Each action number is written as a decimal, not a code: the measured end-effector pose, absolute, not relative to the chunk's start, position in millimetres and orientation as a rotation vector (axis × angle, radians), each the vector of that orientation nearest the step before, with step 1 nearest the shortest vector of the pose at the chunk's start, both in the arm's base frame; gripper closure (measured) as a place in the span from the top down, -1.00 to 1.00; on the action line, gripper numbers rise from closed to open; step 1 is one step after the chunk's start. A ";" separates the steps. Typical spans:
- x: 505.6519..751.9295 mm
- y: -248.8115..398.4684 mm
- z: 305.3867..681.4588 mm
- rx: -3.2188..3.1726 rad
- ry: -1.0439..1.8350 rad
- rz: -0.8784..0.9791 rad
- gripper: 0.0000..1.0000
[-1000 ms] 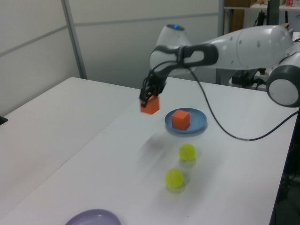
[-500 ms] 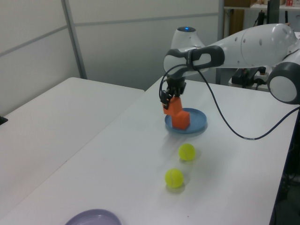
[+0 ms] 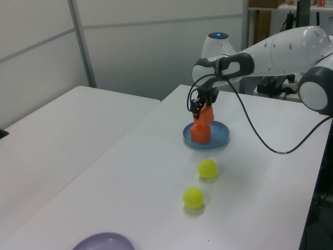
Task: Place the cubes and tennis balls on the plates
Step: 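Lift the cube and stack it on the cube on the blue plate, then move the gripper down to a tennis ball and grasp it, then carry the tennis ball onto the lavender plate and release it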
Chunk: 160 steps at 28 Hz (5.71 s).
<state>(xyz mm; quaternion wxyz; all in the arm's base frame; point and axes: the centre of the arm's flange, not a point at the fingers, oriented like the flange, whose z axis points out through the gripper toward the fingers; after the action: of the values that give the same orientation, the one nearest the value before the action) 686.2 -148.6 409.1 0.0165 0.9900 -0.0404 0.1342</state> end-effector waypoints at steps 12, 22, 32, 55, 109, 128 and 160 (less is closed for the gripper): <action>688.5 -147.6 396.3 3.075 -0.125 0.398 0.38; 688.7 -146.0 403.7 3.077 -0.124 0.409 1.00; 648.3 -81.0 510.6 3.248 0.074 0.255 1.00; 586.6 44.3 344.5 3.167 0.485 0.047 1.00; 567.6 209.9 491.2 3.149 0.731 0.358 0.37; 548.7 395.5 401.4 3.029 0.913 0.306 0.37; 505.3 468.6 350.8 2.937 0.918 0.314 0.85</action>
<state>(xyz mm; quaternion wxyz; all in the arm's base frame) 505.3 468.6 350.8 0.0243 0.9493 0.2967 0.1013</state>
